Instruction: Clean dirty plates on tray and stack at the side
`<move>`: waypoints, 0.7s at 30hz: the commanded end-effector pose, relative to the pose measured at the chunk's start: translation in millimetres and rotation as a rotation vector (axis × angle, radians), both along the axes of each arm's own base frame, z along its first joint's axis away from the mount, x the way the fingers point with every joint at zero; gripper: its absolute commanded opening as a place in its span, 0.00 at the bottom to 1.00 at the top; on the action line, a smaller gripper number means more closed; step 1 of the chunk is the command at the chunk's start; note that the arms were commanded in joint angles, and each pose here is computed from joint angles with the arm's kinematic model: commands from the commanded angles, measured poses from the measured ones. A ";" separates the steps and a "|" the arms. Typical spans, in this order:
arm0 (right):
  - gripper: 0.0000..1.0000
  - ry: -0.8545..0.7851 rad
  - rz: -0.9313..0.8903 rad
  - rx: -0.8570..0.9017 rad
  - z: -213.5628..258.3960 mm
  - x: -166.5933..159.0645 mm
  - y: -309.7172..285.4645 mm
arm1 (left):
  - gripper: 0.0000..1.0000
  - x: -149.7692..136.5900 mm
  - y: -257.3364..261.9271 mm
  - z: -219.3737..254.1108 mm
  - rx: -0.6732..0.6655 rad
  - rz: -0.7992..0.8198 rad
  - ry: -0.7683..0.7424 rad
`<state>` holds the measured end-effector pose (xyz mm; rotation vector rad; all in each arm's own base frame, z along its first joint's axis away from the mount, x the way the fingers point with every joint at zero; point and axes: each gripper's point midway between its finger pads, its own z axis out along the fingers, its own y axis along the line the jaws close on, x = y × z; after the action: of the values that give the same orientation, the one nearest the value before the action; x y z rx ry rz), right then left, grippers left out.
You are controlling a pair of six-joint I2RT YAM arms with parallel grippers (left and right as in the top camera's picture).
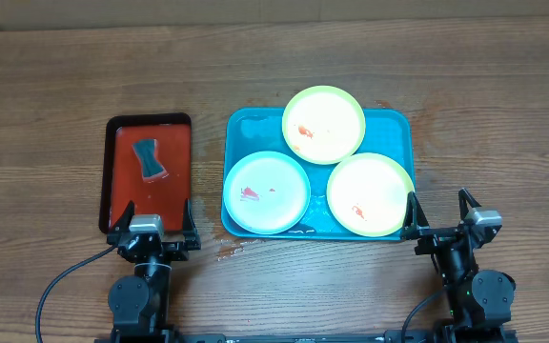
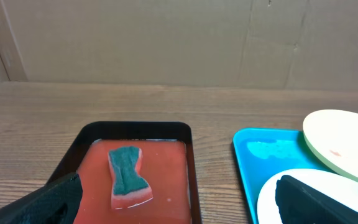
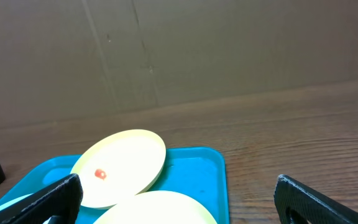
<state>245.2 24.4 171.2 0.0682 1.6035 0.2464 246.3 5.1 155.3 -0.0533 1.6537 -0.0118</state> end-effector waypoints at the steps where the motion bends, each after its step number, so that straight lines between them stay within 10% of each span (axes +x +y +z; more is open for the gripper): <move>1: 1.00 -0.006 -0.006 -0.003 -1.2 0.1 -0.8 | 1.00 0.1 -3.1 -1.0 0.026 -0.017 0.002; 21: 1.00 -0.006 -0.006 -0.003 -1.2 0.1 -0.8 | 0.99 0.1 -1.6 -0.9 0.028 -0.009 0.001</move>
<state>245.2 24.4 171.2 0.0685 1.6035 0.2467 246.3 5.1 155.3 -0.0533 1.6537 -0.0118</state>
